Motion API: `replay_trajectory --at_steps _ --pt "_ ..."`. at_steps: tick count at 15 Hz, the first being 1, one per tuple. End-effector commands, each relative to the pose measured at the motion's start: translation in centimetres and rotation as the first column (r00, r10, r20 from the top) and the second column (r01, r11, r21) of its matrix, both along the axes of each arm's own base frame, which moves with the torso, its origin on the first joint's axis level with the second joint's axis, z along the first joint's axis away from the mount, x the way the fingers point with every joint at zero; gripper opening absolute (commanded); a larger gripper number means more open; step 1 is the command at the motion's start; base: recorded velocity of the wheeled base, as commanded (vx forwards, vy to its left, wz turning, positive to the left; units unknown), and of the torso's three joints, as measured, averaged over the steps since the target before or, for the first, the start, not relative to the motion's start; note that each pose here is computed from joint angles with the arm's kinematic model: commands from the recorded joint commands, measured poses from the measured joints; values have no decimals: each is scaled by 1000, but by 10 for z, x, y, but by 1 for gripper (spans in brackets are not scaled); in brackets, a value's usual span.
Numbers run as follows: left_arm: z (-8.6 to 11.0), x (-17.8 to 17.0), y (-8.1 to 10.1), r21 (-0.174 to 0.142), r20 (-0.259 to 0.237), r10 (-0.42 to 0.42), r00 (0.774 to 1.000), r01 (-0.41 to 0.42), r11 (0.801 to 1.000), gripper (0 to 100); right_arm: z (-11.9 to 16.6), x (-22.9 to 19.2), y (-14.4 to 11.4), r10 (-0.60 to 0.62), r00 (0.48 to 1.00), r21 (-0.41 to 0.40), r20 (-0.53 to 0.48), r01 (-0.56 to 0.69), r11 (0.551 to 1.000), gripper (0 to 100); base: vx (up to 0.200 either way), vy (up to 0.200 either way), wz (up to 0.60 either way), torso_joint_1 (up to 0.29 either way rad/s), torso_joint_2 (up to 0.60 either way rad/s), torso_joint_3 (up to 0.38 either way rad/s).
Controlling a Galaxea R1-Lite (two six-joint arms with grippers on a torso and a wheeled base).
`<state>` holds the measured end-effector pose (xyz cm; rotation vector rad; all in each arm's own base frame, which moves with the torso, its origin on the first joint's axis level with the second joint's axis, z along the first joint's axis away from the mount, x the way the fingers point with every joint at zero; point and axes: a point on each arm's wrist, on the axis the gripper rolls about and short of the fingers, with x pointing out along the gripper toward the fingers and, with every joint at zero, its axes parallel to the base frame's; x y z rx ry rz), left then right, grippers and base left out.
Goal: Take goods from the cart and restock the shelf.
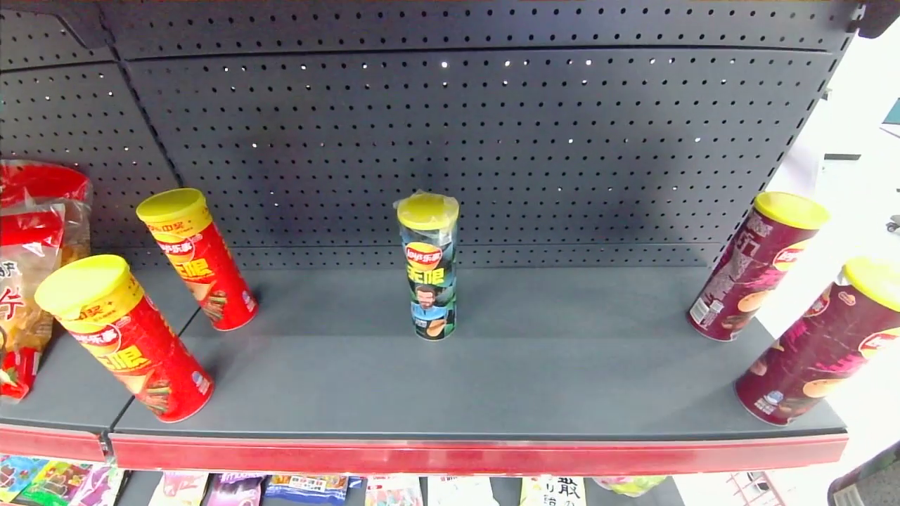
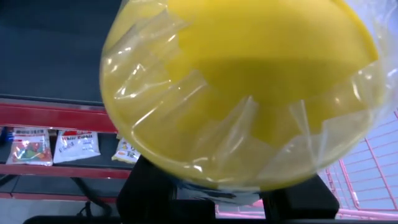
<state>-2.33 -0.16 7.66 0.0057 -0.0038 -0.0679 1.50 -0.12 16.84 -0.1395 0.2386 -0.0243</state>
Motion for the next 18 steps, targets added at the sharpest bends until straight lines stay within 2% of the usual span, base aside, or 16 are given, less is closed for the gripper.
replay_trajectory --at_steps 1,4,6,8,12,13,14,15,16,17,18 --pt "0 0 0 -2 -1 0 1000 0 1000 100 -2 -5 0 5 1000 -2 22 -5 1000 0 0 0 0 0 0 0" --pt "1 2 0 7 -22 -12 1000 12 1000 100 -13 -18 0 20 998 -20 67 -19 1000 0 0 0 0 0 0 0" --pt "1 1 0 14 -15 -30 999 30 999 100 -15 -22 1 128 988 0 92 -128 992 0 0 0 0 0 0 0" --pt "1 1 -1 38 -13 -46 999 46 998 100 -12 -24 1 142 983 2 113 -143 990 0 0 0 0 0 0 0" --pt "1 1 -1 43 -11 -50 999 51 998 100 -12 -29 2 180 973 11 144 -183 983 0 0 0 0 0 0 0" --pt "1 1 -1 49 -11 -52 999 52 997 100 -13 -29 3 230 962 39 146 -238 971 0 0 0 0 0 0 0" --pt "1 1 -1 55 -11 -58 998 58 997 100 -9 -31 5 331 930 83 159 -347 934 0 0 0 0 0 0 0" --pt "1 1 -1 55 -11 -61 998 61 997 100 -8 -30 5 340 927 84 157 -355 931 0 0 0 0 0 0 0" --pt "26 -1 -1 43 36 -96 995 94 995 100 -5 -29 5 350 924 84 156 -365 927 0 0 0 0 0 0 0" --pt "77 12 -2 -3 -5 -157 988 157 988 100 -5 -29 5 365 918 85 153 -380 921 0 0 0 0 0 0 0" --pt "89 18 -3 -37 -21 -175 984 174 984 100 -5 -29 5 368 917 86 152 -383 920 0 0 0 0 0 0 0"
